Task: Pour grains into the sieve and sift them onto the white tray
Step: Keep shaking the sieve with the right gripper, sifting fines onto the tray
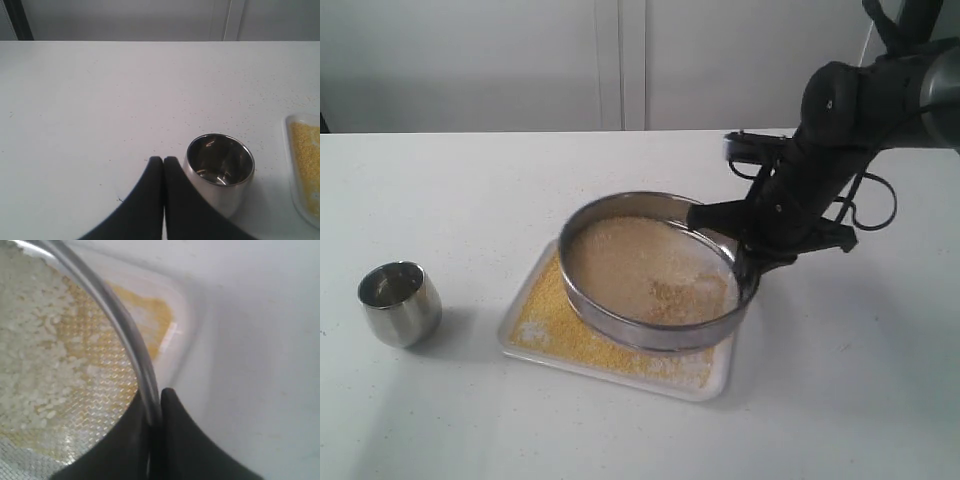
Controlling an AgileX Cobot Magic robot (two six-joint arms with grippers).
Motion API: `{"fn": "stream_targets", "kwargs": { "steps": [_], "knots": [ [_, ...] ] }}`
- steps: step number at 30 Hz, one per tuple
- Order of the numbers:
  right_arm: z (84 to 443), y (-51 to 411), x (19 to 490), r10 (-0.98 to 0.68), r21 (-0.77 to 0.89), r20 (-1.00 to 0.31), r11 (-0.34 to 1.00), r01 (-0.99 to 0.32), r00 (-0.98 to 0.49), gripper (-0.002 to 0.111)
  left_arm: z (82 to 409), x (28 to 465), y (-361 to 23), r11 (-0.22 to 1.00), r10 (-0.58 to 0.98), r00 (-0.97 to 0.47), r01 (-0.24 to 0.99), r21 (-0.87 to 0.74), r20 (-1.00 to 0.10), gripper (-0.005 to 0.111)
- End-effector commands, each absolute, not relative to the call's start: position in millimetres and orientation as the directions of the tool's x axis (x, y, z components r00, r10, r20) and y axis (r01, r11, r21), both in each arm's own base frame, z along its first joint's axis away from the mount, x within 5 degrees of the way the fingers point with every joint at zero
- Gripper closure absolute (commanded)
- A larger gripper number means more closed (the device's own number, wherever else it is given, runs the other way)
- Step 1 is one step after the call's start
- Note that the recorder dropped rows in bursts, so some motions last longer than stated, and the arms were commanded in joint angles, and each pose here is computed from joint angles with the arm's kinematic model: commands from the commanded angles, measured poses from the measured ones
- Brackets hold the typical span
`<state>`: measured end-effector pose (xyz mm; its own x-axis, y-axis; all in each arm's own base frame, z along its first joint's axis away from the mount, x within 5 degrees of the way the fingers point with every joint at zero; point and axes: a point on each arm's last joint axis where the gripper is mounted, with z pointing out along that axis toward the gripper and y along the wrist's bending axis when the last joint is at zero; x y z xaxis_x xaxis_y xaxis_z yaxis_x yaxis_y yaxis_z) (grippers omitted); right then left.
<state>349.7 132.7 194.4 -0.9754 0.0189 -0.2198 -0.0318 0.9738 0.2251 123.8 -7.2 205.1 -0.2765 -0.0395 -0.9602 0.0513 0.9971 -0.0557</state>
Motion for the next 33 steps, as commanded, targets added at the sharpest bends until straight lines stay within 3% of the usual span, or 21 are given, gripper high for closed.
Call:
{"fn": "stream_targets", "kwargs": {
  "steps": [1, 3, 5, 7, 10, 14, 17, 19, 21, 23, 24, 25, 26, 28, 30, 31, 33],
  "knots": [
    [198, 119, 366, 0.216, 0.267, -0.328, 0.955, 0.129, -0.92, 0.108, 205, 122, -7, 0.997, -0.043, -0.269, 0.05, -0.059, -0.962, 0.107],
    [198, 131, 368, 0.222, 0.34, -0.328, 0.935, 0.104, -0.918, 0.108, 205, 122, -7, 0.997, -0.043, -0.269, 0.05, -0.059, -0.962, 0.107],
    [199, 139, 361, 0.068, 0.323, -0.288, 0.946, -0.03, -0.955, 0.108, 205, 122, -7, 0.997, -0.043, -0.269, 0.05, -0.059, -0.962, 0.107],
    [196, 134, 353, -0.02, 0.253, -0.221, 0.964, -0.077, -0.975, 0.108, 205, 122, -7, 0.997, -0.043, -0.269, 0.05, -0.059, -0.962, 0.107],
    [194, 118, 354, 0.065, 0.159, -0.249, 0.987, 0.025, -0.966, 0.108, 205, 122, -7, 0.997, -0.043, -0.269, 0.05, -0.059, -0.962, 0.107],
    [197, 134, 368, 0.197, 0.324, -0.356, 0.943, 0.078, -0.914, 0.108, 205, 122, -7, 0.997, -0.043, -0.269, 0.05, -0.059, -0.962, 0.107],
    [200, 145, 361, 0.052, 0.311, -0.313, 0.949, -0.05, -0.948, 0.108, 205, 122, -7, 0.997, -0.043, -0.269, 0.05, -0.059, -0.962, 0.107],
    [198, 130, 351, -0.023, 0.183, -0.246, 0.981, -0.07, -0.969, 0.108, 205, 122, -7, 0.997, -0.043, -0.269, 0.05, -0.059, -0.962, 0.107],
    [198, 120, 358, 0.124, 0.176, -0.32, 0.982, 0.069, -0.939, 0.108, 205, 122, -7, 0.997, -0.043, -0.269, 0.05, -0.059, -0.962, 0.107],
    [197, 140, 366, 0.197, 0.329, -0.354, 0.941, 0.076, -0.914, 0.108, 205, 122, -7, 0.997, -0.043, -0.269, 0.05, -0.059, -0.962, 0.107],
    [197, 148, 364, 0.146, 0.347, -0.336, 0.938, 0.022, -0.93, 0.108, 205, 122, -7, 0.997, -0.043, -0.269, 0.05, -0.059, -0.962, 0.107],
    [197, 153, 356, -0.025, 0.303, -0.279, 0.946, -0.113, -0.96, 0.108, 205, 122, -7, 0.997, -0.043, -0.269, 0.05, -0.059, -0.962, 0.107],
    [197, 149, 349, -0.08, 0.256, -0.227, 0.957, -0.138, -0.971, 0.108, 205, 122, -7, 0.997, -0.043, -0.269, 0.05, -0.059, -0.962, 0.107],
    [198, 130, 351, -0.006, 0.122, -0.256, 0.992, -0.039, -0.967, 0.108, 205, 122, -7, 0.997, -0.043, -0.269, 0.05, -0.059, -0.962, 0.107],
    [201, 134, 365, 0.176, 0.244, -0.357, 0.965, 0.09, -0.917, 0.108, 205, 122, -7, 0.997, -0.043, -0.269, 0.05, -0.059, -0.962, 0.107],
    [201, 144, 367, 0.202, 0.311, -0.365, 0.946, 0.085, -0.909, 0.108, 205, 122, -7, 0.997, -0.043, -0.269, 0.05, -0.059, -0.962, 0.107],
    [206, 161, 360, 0.075, 0.346, -0.33, 0.937, -0.047, -0.941, 0.108, 205, 122, -7, 0.997, -0.043, -0.269, 0.05, -0.059, -0.962, 0.107]
  ]
}}
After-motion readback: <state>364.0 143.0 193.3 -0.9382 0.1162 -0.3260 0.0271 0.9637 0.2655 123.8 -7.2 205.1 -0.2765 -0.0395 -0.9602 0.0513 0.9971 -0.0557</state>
